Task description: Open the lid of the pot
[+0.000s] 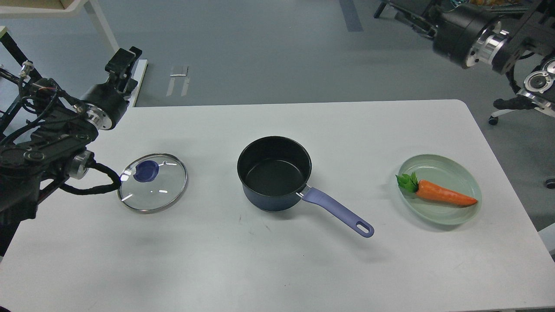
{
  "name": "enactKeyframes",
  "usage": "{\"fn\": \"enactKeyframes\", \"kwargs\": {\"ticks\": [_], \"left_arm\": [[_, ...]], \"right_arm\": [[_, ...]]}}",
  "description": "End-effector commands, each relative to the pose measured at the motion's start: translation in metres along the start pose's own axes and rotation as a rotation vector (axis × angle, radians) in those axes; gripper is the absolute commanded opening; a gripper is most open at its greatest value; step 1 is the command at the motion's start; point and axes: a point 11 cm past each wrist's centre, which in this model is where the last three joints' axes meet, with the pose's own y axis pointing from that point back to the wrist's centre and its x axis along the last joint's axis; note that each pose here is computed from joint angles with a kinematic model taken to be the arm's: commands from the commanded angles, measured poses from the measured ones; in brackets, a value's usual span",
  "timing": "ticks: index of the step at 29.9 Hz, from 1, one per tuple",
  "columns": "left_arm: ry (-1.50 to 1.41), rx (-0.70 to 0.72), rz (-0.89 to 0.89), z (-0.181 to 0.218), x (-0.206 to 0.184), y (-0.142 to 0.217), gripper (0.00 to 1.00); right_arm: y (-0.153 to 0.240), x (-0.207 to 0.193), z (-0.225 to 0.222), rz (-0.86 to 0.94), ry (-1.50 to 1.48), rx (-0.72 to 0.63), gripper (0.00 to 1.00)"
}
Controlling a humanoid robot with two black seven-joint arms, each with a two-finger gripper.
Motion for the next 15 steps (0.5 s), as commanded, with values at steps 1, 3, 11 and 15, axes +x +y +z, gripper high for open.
{"fn": "enactKeyframes", "kwargs": {"ticks": [1, 3, 11, 15], "left_arm": [[0.118, -0.015, 0.025, 0.005, -0.006, -0.005, 0.99], [0.167, -0.019, 0.024, 0.004, -0.016, -0.007, 0.99], [0.384, 0.011, 0.015, -0.010, -0.031, -0.004, 0.99], [0.510, 0.047, 0.008, -0.029, -0.034, 0.006, 0.99]], "right_arm": [[-0.004, 0.007, 0.028, 0.096, -0.201, -0.046, 1.00], [-0.010, 0.005, 0.042, 0.140, -0.325, -0.072, 1.00], [-0.022, 0.004, 0.077, 0.330, -0.754, -0.079, 1.00], [-0.029, -0.003, 0.094, 0.453, -1.008, -0.045, 1.00]]}}
